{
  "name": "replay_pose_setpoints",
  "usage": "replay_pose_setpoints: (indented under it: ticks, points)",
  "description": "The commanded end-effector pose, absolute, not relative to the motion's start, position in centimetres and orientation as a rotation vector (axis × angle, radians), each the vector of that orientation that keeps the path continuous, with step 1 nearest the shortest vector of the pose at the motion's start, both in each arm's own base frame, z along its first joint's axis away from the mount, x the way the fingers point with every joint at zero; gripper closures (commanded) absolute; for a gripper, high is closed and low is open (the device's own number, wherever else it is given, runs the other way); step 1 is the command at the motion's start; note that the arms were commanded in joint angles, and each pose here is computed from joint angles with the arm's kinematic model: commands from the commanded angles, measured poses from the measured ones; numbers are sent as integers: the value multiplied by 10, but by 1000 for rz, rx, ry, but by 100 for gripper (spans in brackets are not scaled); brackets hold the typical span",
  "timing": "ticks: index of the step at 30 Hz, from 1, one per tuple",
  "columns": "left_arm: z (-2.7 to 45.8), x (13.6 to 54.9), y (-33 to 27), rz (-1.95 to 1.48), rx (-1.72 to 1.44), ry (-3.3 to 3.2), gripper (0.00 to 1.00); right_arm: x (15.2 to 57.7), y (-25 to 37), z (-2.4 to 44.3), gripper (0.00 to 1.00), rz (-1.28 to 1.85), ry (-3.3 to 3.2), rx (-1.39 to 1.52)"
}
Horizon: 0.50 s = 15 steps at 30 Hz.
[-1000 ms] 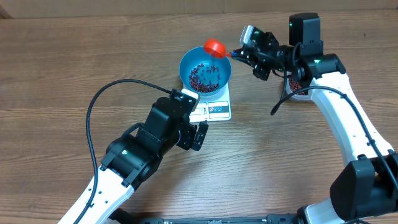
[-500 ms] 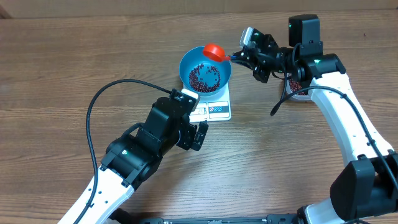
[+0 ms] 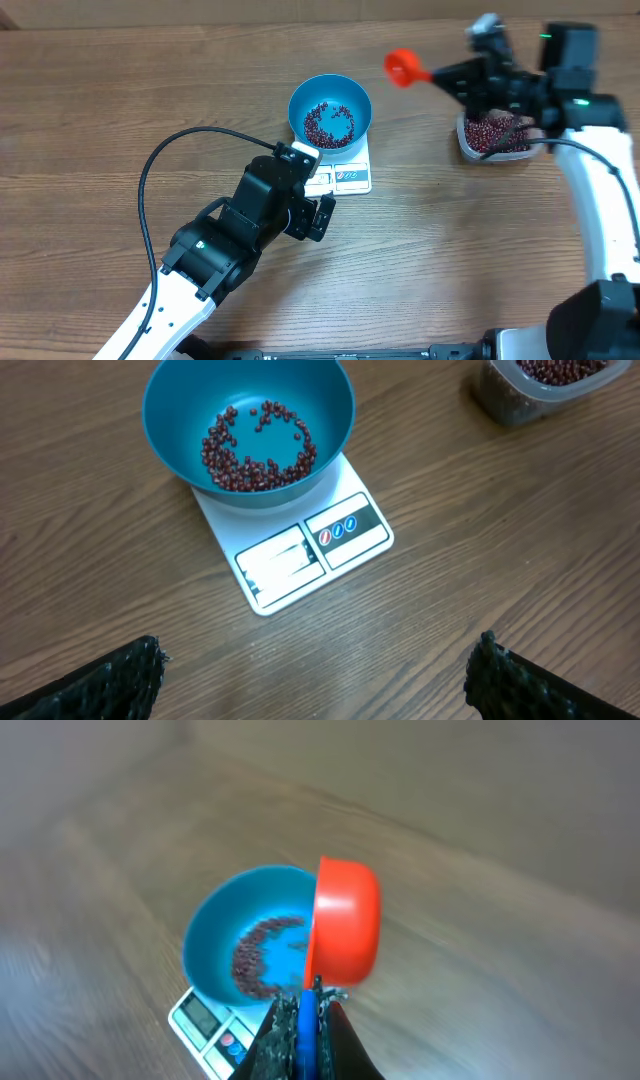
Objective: Scoop item into bowl and weigh 150g on scale
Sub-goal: 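Return the empty scoop with the right gripper into the bean tub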
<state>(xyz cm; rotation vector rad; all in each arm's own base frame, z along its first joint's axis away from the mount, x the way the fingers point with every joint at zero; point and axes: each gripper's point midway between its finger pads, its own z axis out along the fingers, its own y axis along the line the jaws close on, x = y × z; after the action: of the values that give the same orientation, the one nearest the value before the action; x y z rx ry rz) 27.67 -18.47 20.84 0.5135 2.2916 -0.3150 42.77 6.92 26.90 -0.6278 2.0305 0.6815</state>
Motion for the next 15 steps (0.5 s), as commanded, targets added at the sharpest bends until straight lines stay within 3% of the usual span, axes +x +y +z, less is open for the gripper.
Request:
replay_pose_setpoints:
  ticks: [1, 6, 15]
  points:
    - [208, 278, -184, -304, 528, 2280, 1, 423, 32, 289, 96, 608, 2070, -462]
    - [209, 279, -184, -307, 526, 2274, 1, 411, -24, 272, 96, 253, 2239, -338]
    - [210, 280, -185, -309, 525, 2270, 1, 394, -64, 247, 96, -161, 2419, -364]
